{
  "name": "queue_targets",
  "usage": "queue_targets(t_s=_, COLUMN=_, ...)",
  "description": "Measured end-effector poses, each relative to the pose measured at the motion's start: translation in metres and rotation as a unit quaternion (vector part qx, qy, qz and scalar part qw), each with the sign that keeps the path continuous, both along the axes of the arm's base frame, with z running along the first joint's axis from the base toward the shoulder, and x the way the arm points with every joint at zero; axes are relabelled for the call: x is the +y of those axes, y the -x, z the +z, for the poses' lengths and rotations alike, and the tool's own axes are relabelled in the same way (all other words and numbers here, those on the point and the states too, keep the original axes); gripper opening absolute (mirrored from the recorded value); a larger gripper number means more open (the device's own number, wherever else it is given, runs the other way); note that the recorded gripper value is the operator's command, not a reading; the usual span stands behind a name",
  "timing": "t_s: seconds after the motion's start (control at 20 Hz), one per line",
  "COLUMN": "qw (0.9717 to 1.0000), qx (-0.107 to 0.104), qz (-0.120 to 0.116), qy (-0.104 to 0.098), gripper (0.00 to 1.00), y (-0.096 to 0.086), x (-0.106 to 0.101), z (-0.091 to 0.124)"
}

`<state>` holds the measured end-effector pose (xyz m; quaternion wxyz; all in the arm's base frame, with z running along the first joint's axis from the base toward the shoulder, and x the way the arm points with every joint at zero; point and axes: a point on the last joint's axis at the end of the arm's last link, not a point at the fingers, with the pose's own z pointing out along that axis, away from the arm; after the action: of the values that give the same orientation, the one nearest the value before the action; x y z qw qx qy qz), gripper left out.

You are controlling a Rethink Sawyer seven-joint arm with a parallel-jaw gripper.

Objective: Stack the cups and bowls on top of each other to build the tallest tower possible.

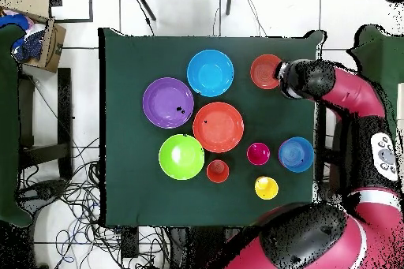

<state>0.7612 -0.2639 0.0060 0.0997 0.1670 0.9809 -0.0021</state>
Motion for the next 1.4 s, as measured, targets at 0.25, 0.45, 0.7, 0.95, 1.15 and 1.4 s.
queue_targets(t_s=0.25, qw=1.0, qx=-0.002, qz=0.006, qy=0.005, gripper=1.0, y=0.005, x=0.003, z=-0.02)
queue_targets(t_s=0.45, qw=0.9999, qx=-0.007, qz=0.01, qy=0.009, gripper=1.0, y=0.008, x=0.005, z=-0.033)
queue_targets(t_s=0.7, qw=0.9998, qx=-0.008, qz=0.016, qy=0.013, gripper=1.0, y=0.013, x=0.008, z=-0.048)
queue_targets(t_s=0.95, qw=0.9996, qx=-0.004, qz=0.023, qy=0.016, gripper=1.0, y=0.019, x=0.011, z=-0.063)
queue_targets(t_s=1.15, qw=0.9994, qx=-0.006, qz=0.026, qy=0.02, gripper=1.0, y=0.022, x=0.011, z=-0.07)
queue_targets(t_s=1.4, qw=0.9993, qx=-0.015, qz=0.025, qy=0.023, gripper=1.0, y=0.021, x=0.007, z=-0.071)
